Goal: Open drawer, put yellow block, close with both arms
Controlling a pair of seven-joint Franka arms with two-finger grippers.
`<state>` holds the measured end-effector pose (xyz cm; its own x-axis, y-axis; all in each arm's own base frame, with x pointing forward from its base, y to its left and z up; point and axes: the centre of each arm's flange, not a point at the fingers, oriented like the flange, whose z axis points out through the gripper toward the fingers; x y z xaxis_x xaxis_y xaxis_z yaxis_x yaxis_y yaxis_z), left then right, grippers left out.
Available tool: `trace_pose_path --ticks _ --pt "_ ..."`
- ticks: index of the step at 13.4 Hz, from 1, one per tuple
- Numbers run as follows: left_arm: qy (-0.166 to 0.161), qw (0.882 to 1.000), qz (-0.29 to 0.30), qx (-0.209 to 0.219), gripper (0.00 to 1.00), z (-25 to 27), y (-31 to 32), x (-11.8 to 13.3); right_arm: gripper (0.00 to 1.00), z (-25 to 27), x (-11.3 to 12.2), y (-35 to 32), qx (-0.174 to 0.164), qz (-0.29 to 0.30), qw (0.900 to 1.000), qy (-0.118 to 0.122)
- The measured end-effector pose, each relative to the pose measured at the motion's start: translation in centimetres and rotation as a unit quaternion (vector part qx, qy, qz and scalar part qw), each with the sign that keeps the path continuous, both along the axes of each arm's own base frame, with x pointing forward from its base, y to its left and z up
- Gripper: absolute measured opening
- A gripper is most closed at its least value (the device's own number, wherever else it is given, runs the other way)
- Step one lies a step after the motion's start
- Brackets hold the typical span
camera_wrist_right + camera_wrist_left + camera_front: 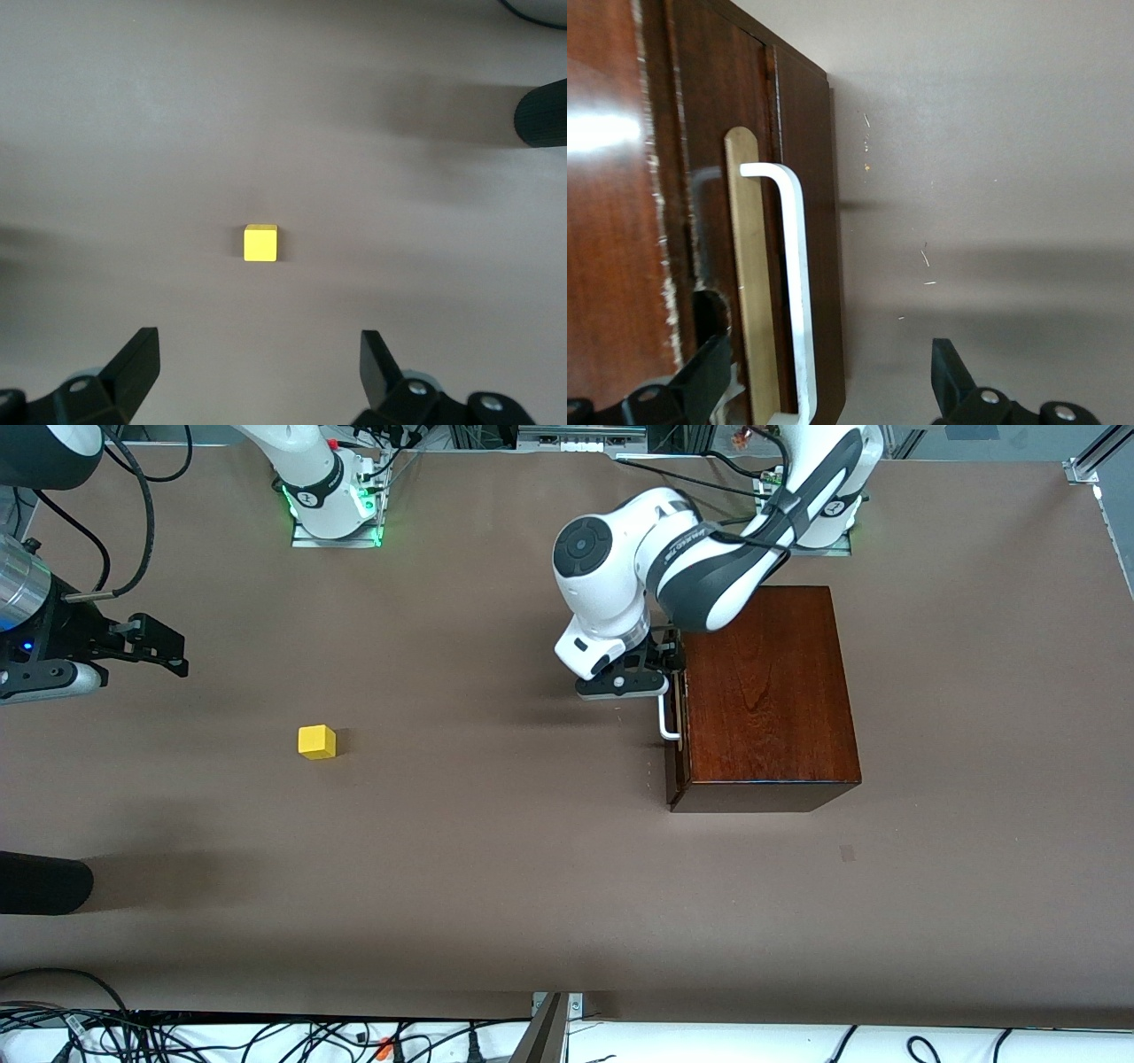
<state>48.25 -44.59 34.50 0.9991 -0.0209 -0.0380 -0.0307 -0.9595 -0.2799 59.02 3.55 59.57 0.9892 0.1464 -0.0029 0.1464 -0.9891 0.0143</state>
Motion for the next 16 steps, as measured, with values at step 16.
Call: trace_pose_path --ticks 16 --pt "0.008 1.0 -0.017 0.021 1.0 -5.7 -0.1 0.5 1.0 0.0 0.0 0.3 0.0 0.003 1.0 0.0"
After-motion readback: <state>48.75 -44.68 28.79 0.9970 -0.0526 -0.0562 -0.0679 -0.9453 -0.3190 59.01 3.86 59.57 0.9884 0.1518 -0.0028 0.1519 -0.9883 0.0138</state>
